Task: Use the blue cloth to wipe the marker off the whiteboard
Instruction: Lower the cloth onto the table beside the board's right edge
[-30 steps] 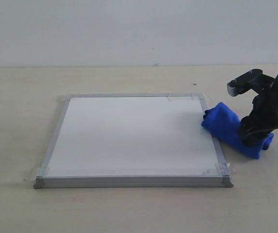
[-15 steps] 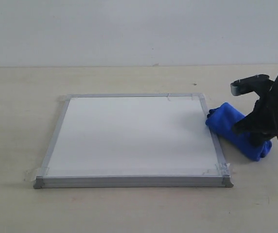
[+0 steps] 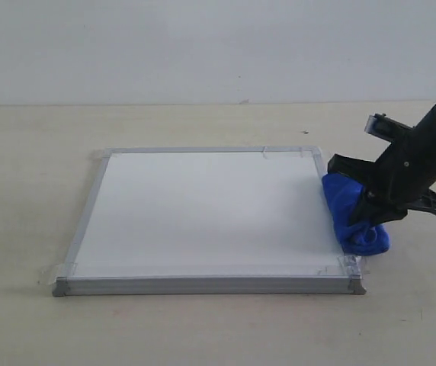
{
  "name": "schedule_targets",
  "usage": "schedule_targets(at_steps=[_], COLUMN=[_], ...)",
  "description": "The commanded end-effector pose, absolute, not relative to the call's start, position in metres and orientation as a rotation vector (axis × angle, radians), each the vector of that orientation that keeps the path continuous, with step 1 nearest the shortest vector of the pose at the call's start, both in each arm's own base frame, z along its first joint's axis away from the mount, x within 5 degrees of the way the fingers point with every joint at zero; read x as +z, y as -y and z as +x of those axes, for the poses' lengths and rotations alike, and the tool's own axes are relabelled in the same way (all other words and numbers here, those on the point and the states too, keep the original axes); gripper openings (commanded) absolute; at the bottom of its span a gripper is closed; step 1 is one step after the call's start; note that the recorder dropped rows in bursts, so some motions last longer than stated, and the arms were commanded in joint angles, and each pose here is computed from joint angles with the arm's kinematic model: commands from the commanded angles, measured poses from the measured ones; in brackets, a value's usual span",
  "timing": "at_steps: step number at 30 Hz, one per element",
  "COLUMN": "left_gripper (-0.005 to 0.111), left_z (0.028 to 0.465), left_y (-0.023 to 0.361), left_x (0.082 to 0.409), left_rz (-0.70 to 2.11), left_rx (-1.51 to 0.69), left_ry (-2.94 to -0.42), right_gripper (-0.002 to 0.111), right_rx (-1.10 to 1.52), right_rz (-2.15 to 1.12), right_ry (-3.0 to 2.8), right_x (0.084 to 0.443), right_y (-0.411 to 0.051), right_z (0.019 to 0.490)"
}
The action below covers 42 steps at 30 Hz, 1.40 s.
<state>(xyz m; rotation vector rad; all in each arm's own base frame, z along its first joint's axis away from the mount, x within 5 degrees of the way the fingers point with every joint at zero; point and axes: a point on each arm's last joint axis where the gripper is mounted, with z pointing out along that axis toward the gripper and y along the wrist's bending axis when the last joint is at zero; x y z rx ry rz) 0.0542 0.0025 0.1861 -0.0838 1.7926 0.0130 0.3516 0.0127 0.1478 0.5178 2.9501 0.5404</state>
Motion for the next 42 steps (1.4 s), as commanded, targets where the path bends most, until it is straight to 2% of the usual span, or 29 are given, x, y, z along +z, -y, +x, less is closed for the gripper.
schedule_targets(at_steps=[1, 10, 38, 40, 42], left_gripper=[0.005, 0.005, 0.005, 0.005, 0.005], left_z=[0.054, 0.054, 0.054, 0.054, 0.054], left_y=[-0.003, -0.003, -0.003, -0.003, -0.003], left_x=[0.186, 0.186, 0.186, 0.186, 0.186], left_rz=[-0.082, -0.082, -0.082, -0.082, -0.082], left_rx=[0.018, 0.018, 0.018, 0.018, 0.018], left_ry=[-1.786, -1.783, -1.784, -1.784, -1.784], right_gripper=[0.0, 0.0, 0.0, 0.005, 0.015], right_rx=[0.563, 0.328, 0.273, 0.286, 0.292], right_rz=[0.577, 0.371, 0.452, 0.462, 0.465], right_ry=[-2.903, -2.976, -2.919, -2.918, -2.917], right_x=[0.146, 0.142, 0.142, 0.142, 0.142], right_y=[-0.014, -0.002, 0.002, 0.002, 0.001], right_z=[0.355, 0.351, 0.356, 0.356, 0.356])
